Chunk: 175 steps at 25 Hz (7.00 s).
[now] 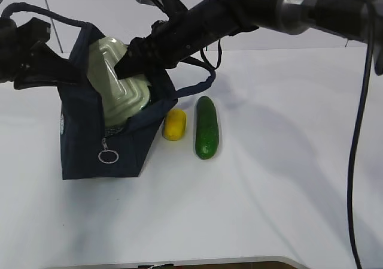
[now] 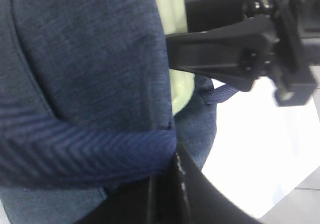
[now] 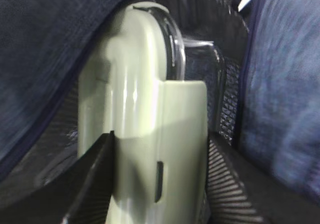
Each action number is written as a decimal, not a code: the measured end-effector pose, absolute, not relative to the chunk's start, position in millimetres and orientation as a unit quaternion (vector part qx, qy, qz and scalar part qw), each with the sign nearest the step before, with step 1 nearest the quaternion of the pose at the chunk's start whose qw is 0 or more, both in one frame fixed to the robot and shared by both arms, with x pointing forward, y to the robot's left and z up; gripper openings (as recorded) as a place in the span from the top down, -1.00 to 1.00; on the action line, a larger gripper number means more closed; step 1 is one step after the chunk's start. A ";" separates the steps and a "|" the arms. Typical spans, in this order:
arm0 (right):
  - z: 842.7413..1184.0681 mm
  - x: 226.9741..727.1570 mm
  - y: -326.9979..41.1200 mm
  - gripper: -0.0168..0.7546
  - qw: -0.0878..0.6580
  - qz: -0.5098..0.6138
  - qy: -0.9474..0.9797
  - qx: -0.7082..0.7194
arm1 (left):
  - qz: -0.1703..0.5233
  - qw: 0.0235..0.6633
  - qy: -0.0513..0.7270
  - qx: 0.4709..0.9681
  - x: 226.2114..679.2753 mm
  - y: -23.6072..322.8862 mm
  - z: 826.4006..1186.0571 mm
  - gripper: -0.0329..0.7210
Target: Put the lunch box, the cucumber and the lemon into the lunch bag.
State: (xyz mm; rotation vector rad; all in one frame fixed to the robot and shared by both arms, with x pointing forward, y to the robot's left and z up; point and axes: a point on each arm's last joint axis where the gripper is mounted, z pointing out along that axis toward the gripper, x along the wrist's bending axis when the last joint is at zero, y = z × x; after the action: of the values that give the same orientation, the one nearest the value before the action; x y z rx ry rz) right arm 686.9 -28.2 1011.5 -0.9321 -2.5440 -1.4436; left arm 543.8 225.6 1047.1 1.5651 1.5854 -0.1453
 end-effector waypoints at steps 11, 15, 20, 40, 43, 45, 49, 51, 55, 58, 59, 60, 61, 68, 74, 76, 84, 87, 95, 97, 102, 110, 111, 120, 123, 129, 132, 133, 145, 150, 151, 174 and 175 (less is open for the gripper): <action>983.6 679.1 3.4 -0.09 0.034 -0.456 -0.840 -0.293 | -0.070 0.437 0.635 0.633 542.0 224.3 1047.1 0.92; 984.6 679.6 4.3 -0.09 0.031 -0.460 -0.837 -0.295 | -0.072 0.438 0.634 0.633 541.8 224.1 1047.3 0.92; 984.7 679.4 4.4 -0.11 0.033 -0.460 -0.837 -0.295 | -0.072 0.438 0.634 0.633 541.7 224.0 1047.4 0.92; 1018.2 669.6 3.2 -0.20 0.053 -0.423 -0.876 -0.227 | -0.053 0.425 0.631 0.647 542.2 226.7 1044.9 0.93; 1034.8 667.8 0.3 -0.20 0.045 -0.406 -0.887 -0.214 | -0.042 0.419 0.630 0.653 542.6 228.2 1043.9 0.93; 1042.9 666.4 -0.9 -0.20 0.043 -0.402 -0.890 -0.209 | -0.033 0.410 0.626 0.662 542.4 229.7 1042.4 0.93; 1058.9 661.6 -3.7 -0.20 0.038 -0.403 -0.892 -0.201 | -0.025 0.403 0.623 0.670 542.2 230.9 1041.3 0.93; 1069.0 657.3 -6.1 -0.20 0.035 -0.403 -0.894 -0.194 | -0.023 0.402 0.625 0.669 542.6 233.1 1041.1 0.93; 1087.8 655.4 -20.4 -0.20 0.001 -0.387 -0.902 -0.190 | -0.017 0.401 0.632 0.662 544.1 240.4 1041.0 0.93; 1095.8 658.2 -34.0 -0.20 -0.029 -0.364 -0.908 -0.207 | -0.013 0.399 0.638 0.659 544.8 247.0 1040.6 0.93; 1098.0 659.5 -39.0 -0.20 -0.036 -0.357 -0.908 -0.216 | -0.011 0.397 0.639 0.659 545.0 248.5 1040.3 0.93; 1101.1 661.0 -44.7 -0.20 -0.045 -0.350 -0.908 -0.227 | -0.010 0.396 0.640 0.658 545.1 250.9 1040.1 0.93; 1104.1 662.2 -49.7 -0.20 -0.052 -0.345 -0.906 -0.240 | -0.009 0.393 0.640 0.660 544.8 252.2 1039.8 0.93; 1116.8 669.6 -79.6 -0.20 -0.108 -0.297 -0.891 -0.327 | -0.020 0.385 0.648 0.657 542.7 263.9 1038.8 0.93; 1099.8 674.5 -89.1 -0.20 -0.116 -0.246 -0.878 -0.394 | -0.002 0.374 0.647 0.664 537.4 276.0 1044.3 0.93; 1090.4 674.3 -89.2 -0.20 -0.101 -0.236 -0.873 -0.414 | 0.013 0.373 0.646 0.666 534.0 281.1 1049.8 0.93; 1053.2 681.2 -92.8 -0.20 -0.079 -0.184 -0.844 -0.498 | 0.035 0.375 0.644 0.666 528.1 288.3 1059.1 0.93; 1036.5 687.2 -94.3 -0.20 -0.080 -0.163 -0.819 -0.544 | 0.035 0.375 0.644 0.666 528.1 288.3 1059.1 0.93; 1010.0 694.5 -94.0 -0.51 -0.067 -0.140 -0.773 -0.615 | 0.034 0.375 0.644 0.666 528.0 288.3 1059.1 0.93; 1008.9 694.7 -93.9 -0.54 -0.063 -0.140 -0.758 -0.634 | 0.034 0.374 0.644 0.666 527.9 288.2 1059.1 0.93; 983.0 699.6 -91.7 -0.56 -0.049 -0.120 -0.743 -0.657 | 0.034 0.374 0.643 0.667 527.9 288.2 1059.1 0.93; 978.7 703.9 -87.5 -0.56 -0.045 -0.145 -0.732 -0.665 | 0.034 0.374 0.643 0.667 527.9 288.2 1059.1 0.93; 978.8 704.3 -87.3 -0.56 -0.046 -0.147 -0.731 -0.665 | 0.034 0.374 0.643 0.667 527.9 288.2 1059.1 0.93; 974.1 706.9 -86.0 -0.56 -0.048 -0.153 -0.729 -0.665 | 0.034 0.374 0.643 0.667 527.9 288.2 1059.1 0.93; 967.3 707.9 -85.6 -0.56 -0.045 -0.148 -0.730 -0.666 | 0.034 0.374 0.643 0.667 527.9 288.2 1059.1 0.93; 951.8 709.9 -84.7 -0.56 -0.040 -0.136 -0.730 -0.669 | 0.034 0.374 0.643 0.667 527.9 288.2 1059.1 0.93; 950.9 711.0 -84.2 -0.57 -0.042 -0.141 -0.729 -0.669 | 0.034 0.374 0.643 0.667 527.9 288.2 1059.1 0.93; 951.0 711.4 -84.0 -0.57 -0.043 -0.143 -0.729 -0.668 | 0.034 0.374 0.643 0.667 527.9 288.2 1059.1 0.93; 941.0 712.8 -83.4 -0.56 -0.040 -0.137 -0.729 -0.670 | 0.034 0.374 0.643 0.667 527.9 288.2 1059.1 0.93; 940.1 712.7 -83.5 -0.55 -0.040 -0.136 -0.729 -0.670 | 0.034 0.374 0.643 0.667 527.9 288.2 1059.1 0.93; 940.1 712.7 -83.5 -0.52 -0.040 -0.136 -0.729 -0.670 | 0.034 0.374 0.643 0.667 527.9 288.2 1059.1 0.93; 939.8 711.6 -84.0 -0.01 -0.037 -0.129 -0.730 -0.671 | 0.034 0.374 0.643 0.667 527.9 288.2 1059.1 0.93; 939.7 711.5 -84.0 0.00 -0.037 -0.129 -0.730 -0.671 | 0.034 0.374 0.643 0.667 527.9 288.2 1059.1 0.93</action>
State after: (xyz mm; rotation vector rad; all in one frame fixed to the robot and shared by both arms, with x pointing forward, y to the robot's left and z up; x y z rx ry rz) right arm 711.5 -84.0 939.7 -2.1573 -2.3474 -0.4147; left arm 527.9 288.2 1059.1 1.7073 1.6472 0.0870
